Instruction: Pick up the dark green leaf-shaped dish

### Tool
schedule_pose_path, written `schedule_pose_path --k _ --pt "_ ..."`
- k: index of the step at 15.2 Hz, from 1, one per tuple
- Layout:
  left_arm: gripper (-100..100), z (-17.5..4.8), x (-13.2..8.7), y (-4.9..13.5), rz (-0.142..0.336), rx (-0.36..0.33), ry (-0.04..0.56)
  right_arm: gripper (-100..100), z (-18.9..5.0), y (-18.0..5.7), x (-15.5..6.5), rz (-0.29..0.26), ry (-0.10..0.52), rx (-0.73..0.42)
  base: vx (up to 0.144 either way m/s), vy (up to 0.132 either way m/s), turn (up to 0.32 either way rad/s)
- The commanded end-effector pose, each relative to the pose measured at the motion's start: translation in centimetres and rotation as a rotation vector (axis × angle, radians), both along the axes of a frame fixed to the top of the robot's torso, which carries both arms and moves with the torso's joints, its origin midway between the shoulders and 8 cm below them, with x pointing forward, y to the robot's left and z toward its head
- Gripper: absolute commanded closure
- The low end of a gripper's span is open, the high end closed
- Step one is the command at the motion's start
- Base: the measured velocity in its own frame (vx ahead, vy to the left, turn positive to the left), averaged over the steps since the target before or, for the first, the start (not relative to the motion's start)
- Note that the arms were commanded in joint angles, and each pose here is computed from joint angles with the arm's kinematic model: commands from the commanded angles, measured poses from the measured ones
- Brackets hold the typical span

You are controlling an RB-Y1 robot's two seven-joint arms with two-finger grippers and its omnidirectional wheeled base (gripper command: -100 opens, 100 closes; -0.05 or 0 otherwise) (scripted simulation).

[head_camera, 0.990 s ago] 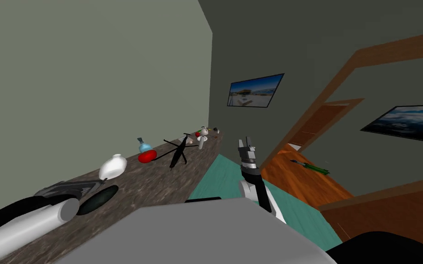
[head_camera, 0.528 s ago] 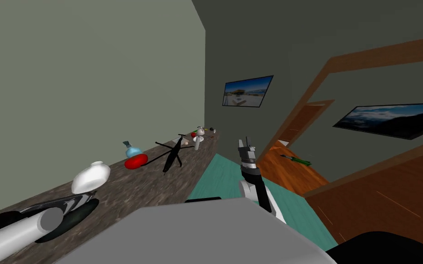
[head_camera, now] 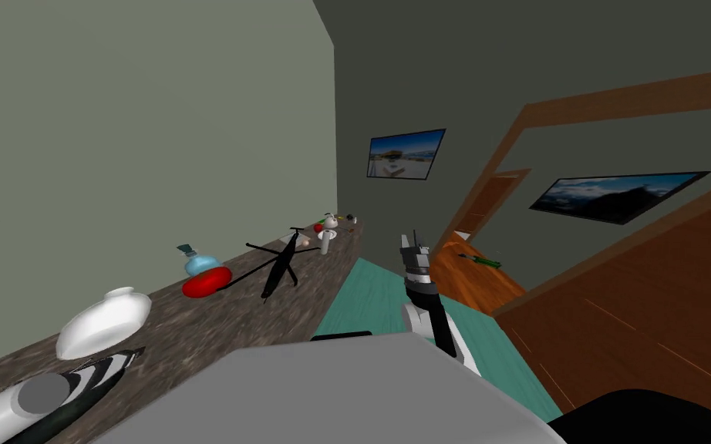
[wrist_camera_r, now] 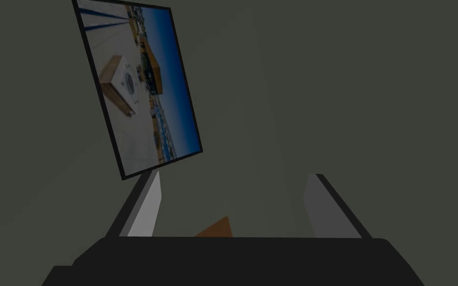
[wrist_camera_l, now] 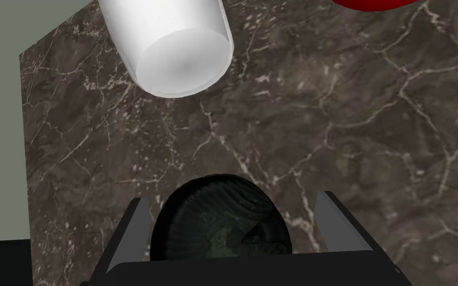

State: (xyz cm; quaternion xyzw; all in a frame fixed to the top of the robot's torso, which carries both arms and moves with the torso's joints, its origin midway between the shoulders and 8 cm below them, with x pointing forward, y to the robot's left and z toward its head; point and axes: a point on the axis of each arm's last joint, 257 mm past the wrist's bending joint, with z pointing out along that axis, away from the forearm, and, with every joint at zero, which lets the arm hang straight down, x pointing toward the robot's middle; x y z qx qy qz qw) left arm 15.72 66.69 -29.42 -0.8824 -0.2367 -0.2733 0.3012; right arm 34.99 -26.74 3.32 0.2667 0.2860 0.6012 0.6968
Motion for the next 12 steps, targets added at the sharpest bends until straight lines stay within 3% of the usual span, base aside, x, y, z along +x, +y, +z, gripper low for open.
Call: schedule_pose_path --k 1,6,7,8,12 --pt "-100 -0.9 -0.9 -0.4 0.036 -0.043 -0.001 0 0.0 0.0 0.0 0.000 0.000 0.000 0.015 -0.004 -0.102" --pt "-100 -3.4 -3.5 -1.3 0.122 -0.146 0.003 0 0.0 0.0 0.0 0.000 0.000 0.000 0.007 -0.001 -0.083" --pt "-100 -2.6 -2.9 -0.9 0.099 -0.116 0.001 0 0.0 0.0 0.0 0.000 0.000 0.000 -0.001 0.004 -0.024" --pt "-100 -3.7 -2.7 -1.0 0.097 -0.124 0.003 0 0.0 0.0 0.0 0.000 0.000 0.000 0.021 0.026 0.060" --pt "-100 -4.3 -2.5 -1.1 0.094 -0.127 0.004 0 0.0 0.0 0.0 0.000 0.000 0.000 0.038 0.047 0.041"
